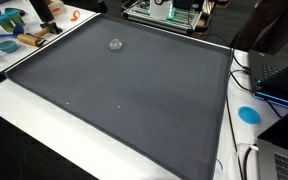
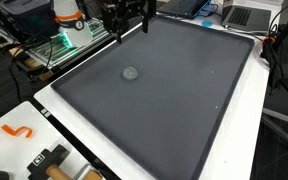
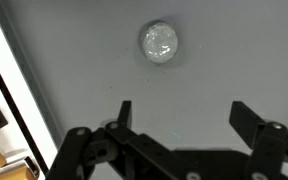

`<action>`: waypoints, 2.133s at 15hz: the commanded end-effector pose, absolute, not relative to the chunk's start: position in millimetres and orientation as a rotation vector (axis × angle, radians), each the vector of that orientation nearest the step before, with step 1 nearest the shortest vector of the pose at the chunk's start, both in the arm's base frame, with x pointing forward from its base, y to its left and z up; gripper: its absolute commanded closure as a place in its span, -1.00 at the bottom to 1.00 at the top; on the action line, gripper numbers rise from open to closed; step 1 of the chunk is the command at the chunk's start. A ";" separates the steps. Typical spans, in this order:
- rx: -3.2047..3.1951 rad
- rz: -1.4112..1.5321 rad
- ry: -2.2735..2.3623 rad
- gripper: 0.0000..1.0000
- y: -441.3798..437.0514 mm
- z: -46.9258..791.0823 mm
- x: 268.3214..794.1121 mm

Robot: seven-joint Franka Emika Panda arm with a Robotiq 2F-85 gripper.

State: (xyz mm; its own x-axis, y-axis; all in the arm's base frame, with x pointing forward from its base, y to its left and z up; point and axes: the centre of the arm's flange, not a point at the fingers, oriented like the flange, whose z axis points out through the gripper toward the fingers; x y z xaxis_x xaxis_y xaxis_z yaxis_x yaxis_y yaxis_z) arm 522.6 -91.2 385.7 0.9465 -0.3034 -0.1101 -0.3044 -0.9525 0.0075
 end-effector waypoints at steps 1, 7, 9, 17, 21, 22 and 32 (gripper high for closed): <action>-2.950 0.089 0.495 -1.00 -126.5 384.3 491.0; -2.752 -0.019 0.606 -1.00 -168.9 367.8 456.5; -2.707 -0.030 0.630 -1.00 -176.6 360.1 447.9; -2.623 -0.061 0.691 -1.00 -190.7 330.4 427.6; -2.634 -0.107 0.713 -1.00 -190.2 320.7 424.6; -2.641 -0.118 0.712 -1.00 -189.5 318.6 424.0; -2.716 -0.191 0.674 -1.00 -174.6 310.9 426.8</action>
